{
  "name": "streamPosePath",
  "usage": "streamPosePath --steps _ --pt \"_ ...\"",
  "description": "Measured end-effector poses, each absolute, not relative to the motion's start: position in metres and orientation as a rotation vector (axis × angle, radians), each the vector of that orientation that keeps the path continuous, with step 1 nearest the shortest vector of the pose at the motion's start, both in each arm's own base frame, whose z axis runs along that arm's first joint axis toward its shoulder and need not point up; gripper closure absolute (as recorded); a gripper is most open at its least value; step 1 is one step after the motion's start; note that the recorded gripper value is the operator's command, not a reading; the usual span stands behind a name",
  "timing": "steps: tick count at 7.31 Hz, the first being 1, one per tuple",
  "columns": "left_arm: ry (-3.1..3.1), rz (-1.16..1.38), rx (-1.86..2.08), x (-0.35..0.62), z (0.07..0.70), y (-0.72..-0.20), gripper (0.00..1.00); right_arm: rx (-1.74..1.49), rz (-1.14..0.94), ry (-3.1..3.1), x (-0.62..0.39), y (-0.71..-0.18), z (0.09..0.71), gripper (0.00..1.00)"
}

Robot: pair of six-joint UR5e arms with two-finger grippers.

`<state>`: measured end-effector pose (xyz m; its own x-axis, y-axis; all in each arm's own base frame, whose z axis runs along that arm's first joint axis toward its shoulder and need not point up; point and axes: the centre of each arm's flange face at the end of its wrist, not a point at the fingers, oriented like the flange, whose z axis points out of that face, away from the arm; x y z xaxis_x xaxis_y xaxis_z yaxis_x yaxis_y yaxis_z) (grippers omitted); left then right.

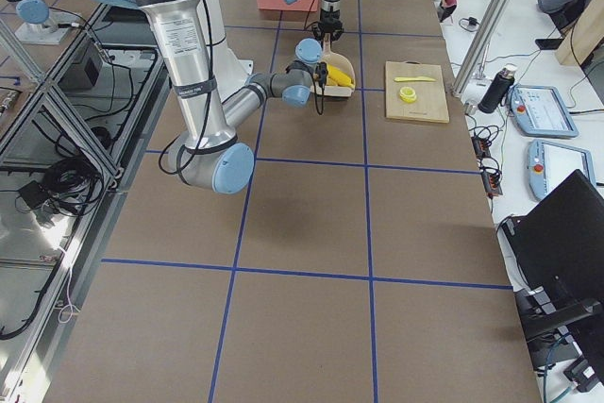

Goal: Sweep and dump trash into bin
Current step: 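Sweep the remaining ginger into the dustpan with the right gripper's brush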

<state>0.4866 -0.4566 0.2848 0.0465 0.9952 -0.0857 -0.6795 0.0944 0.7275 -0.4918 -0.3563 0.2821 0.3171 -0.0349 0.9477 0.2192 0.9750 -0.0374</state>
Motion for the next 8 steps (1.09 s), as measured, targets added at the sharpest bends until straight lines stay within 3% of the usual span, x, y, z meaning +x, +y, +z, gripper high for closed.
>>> streamPosePath --steps 8 --pt "0.75 1.29 0.679 0.477 0.298 -0.451 1.0 -0.177 -0.127 -1.221 -0.503 -0.346 0.223 1.0"
